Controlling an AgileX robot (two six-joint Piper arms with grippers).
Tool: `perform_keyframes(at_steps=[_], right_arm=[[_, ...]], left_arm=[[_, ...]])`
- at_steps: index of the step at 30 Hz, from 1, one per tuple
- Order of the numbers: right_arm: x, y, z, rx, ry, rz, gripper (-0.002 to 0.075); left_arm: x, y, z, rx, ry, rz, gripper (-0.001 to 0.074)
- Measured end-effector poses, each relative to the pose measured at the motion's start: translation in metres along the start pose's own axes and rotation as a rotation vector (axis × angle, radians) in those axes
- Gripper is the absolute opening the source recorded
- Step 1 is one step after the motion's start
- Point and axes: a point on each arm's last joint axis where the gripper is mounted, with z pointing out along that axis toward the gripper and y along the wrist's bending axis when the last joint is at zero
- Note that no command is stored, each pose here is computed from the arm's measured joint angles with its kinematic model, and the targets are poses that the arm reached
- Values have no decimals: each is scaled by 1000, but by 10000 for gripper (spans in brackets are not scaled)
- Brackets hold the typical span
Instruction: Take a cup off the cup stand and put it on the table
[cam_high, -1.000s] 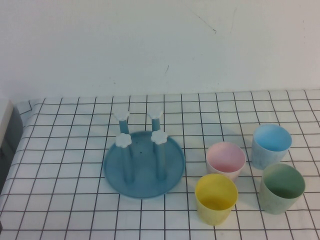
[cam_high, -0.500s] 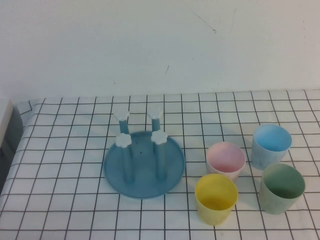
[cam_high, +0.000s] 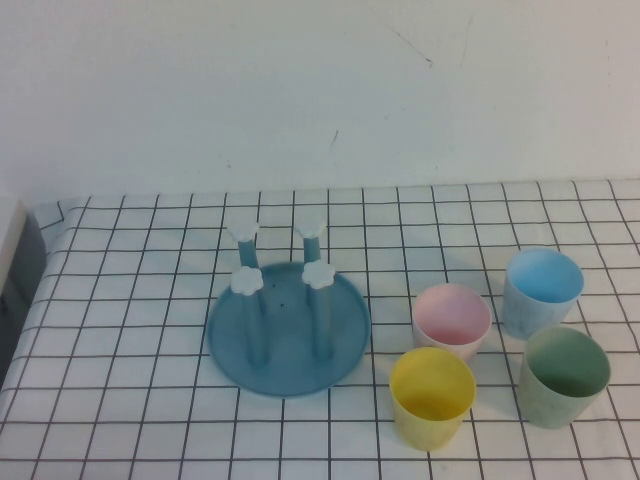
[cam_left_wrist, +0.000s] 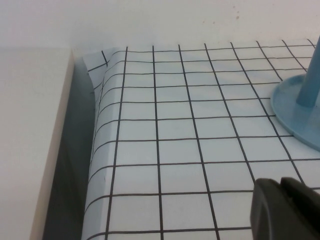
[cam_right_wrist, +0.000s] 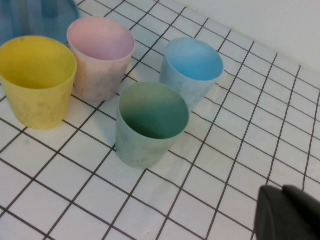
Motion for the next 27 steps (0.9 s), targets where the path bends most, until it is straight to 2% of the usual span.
perform_keyframes(at_steps=[27], right_arm=[[0,0,0,-1,0,3,-3]], left_arm=[[0,0,0,-1,3,30,-2]])
